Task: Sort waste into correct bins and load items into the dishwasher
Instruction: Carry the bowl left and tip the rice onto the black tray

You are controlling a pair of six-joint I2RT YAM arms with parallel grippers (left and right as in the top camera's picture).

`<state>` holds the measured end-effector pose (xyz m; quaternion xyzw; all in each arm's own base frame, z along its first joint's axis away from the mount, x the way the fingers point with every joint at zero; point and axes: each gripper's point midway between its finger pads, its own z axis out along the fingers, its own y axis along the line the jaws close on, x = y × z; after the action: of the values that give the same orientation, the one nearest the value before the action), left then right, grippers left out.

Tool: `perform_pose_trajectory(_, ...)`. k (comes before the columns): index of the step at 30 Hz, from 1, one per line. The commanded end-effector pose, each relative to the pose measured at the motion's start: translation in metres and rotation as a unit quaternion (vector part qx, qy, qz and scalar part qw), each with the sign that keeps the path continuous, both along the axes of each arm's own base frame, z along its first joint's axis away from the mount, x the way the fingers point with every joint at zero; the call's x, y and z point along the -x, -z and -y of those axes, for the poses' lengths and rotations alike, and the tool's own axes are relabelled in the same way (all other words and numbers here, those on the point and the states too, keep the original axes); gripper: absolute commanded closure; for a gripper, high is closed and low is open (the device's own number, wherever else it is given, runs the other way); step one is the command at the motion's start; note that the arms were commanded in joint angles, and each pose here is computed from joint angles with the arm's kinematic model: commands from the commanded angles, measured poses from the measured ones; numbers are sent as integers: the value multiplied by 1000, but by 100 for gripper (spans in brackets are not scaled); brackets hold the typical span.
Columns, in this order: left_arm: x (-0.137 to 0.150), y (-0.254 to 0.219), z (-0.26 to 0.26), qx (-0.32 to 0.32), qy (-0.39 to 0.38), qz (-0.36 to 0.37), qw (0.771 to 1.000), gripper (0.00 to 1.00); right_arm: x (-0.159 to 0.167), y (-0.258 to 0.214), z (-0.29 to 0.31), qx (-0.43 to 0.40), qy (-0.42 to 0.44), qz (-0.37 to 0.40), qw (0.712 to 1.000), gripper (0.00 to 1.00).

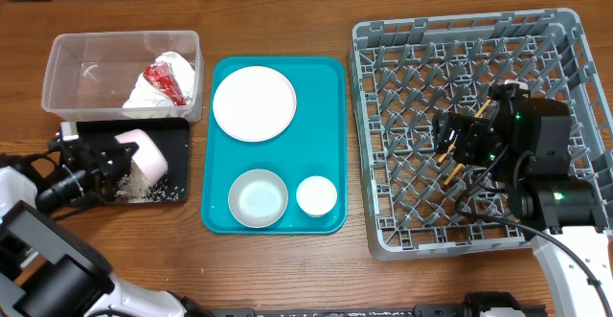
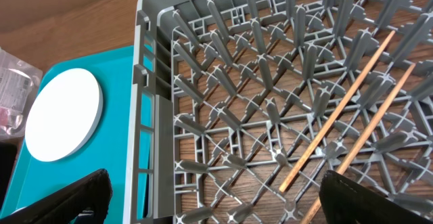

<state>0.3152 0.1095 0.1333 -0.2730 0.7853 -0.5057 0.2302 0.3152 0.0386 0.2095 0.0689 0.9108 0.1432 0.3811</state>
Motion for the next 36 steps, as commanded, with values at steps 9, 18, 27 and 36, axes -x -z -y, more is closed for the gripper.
perform_pose_trajectory(9,-15,-34,-24,228,-87,60,968,96,-3,-13,-2,-3,-4,16,1000,0)
perform_pose_trajectory(18,-14,-34,-29,256,-100,32,961,96,-1,-10,-2,-2,-4,8,1000,0)
perform_pose_trajectory(27,-23,-40,-39,231,-91,57,967,96,0,-9,-2,-2,-4,5,1000,0)
perform_pose_trajectory(36,-27,-66,-35,200,-75,87,973,96,1,-8,-2,-2,-4,4,1000,0)
